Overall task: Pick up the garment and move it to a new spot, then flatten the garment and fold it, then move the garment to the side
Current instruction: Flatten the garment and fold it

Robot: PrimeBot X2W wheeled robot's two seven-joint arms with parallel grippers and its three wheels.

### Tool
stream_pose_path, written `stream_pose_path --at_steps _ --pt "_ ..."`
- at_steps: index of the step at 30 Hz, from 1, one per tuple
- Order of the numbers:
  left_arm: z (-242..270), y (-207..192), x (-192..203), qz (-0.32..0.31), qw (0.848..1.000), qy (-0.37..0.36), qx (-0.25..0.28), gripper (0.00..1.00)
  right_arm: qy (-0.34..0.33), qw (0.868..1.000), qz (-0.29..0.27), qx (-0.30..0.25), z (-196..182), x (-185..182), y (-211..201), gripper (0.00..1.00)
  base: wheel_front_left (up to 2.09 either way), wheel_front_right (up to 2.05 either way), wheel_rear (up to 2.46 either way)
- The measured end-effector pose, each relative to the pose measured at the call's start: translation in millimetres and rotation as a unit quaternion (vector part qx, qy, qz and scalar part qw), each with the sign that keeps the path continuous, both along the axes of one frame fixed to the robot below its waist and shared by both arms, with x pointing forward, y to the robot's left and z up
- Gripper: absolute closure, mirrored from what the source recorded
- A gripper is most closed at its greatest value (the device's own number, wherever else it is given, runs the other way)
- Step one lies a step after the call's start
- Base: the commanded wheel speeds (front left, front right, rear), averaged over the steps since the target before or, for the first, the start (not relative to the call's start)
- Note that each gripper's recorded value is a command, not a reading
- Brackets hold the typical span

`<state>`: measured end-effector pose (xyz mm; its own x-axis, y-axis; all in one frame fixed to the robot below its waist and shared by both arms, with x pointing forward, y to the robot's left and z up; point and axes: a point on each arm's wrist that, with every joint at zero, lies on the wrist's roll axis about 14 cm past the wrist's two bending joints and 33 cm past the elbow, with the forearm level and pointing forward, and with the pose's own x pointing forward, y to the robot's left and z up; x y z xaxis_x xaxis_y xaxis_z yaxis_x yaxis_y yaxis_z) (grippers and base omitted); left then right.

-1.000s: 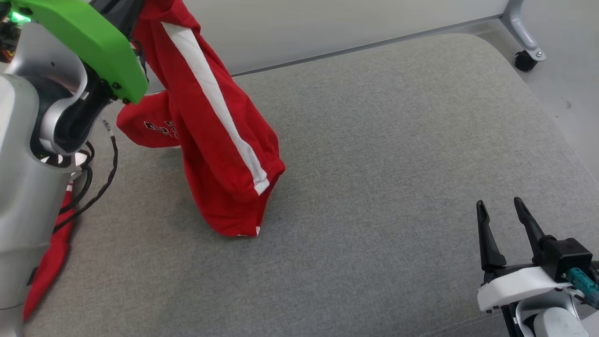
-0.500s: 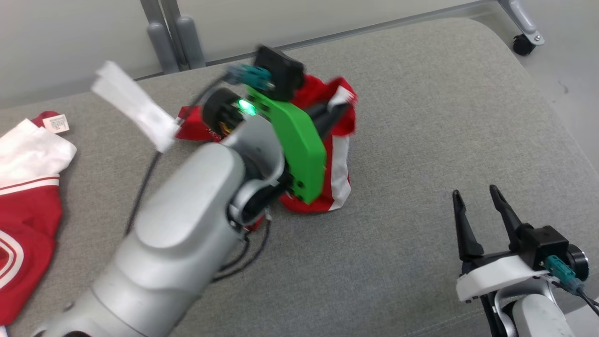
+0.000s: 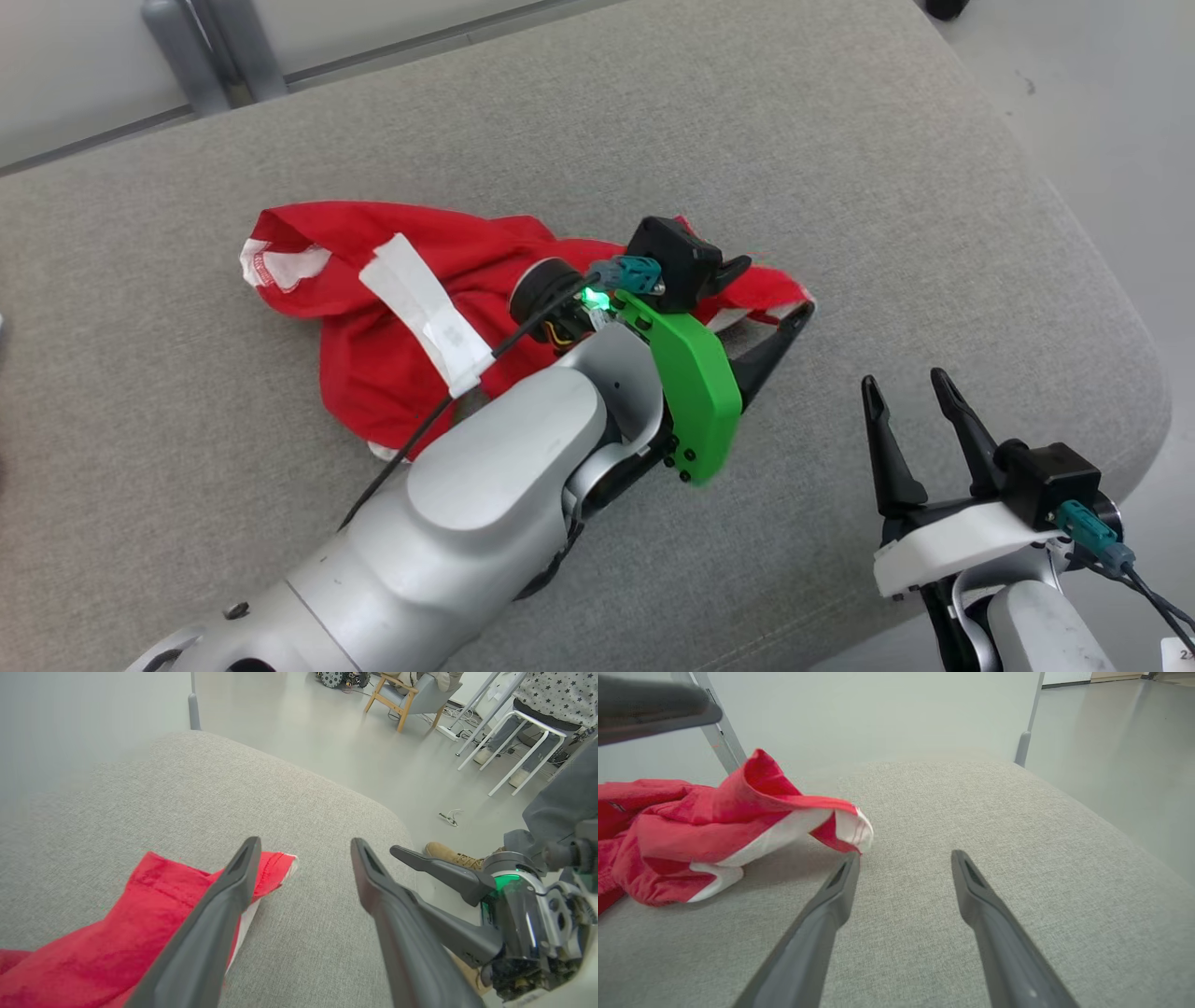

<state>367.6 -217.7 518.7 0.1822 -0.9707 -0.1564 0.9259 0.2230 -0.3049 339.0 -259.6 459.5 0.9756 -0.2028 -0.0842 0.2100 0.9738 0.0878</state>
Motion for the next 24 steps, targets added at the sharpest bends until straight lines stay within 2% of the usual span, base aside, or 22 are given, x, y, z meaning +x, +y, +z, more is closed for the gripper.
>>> stream_pose_path --at_steps 5,10,18,24 --pt "-10.1 -6.8 -19.7 -0.02 0.999 0.03 -0.009 0.0 0.014 1.0 -0.022 0.001 -7.7 -10.9 -11.2 0.0 0.0 0.0 0.0" --pt "-26.4 10.4 -16.9 0.034 0.999 0.036 -0.003 0.0 0.005 1.0 -0.019 -0.001 -2.8 -8.6 -10.6 0.0 0.0 0.0 0.0" --pt "-77.1 75.9 15.4 0.152 0.984 0.054 0.07 0.0 -0.011 1.0 0.007 -0.009 5.6 7.4 1.8 0.0 0.0 0.0 0.0" --pt "-116.1 88.8 20.8 0.164 0.975 0.082 0.124 0.0 -0.015 1.0 0.006 -0.01 6.5 22.2 -1.5 0.0 0.0 0.0 0.0"
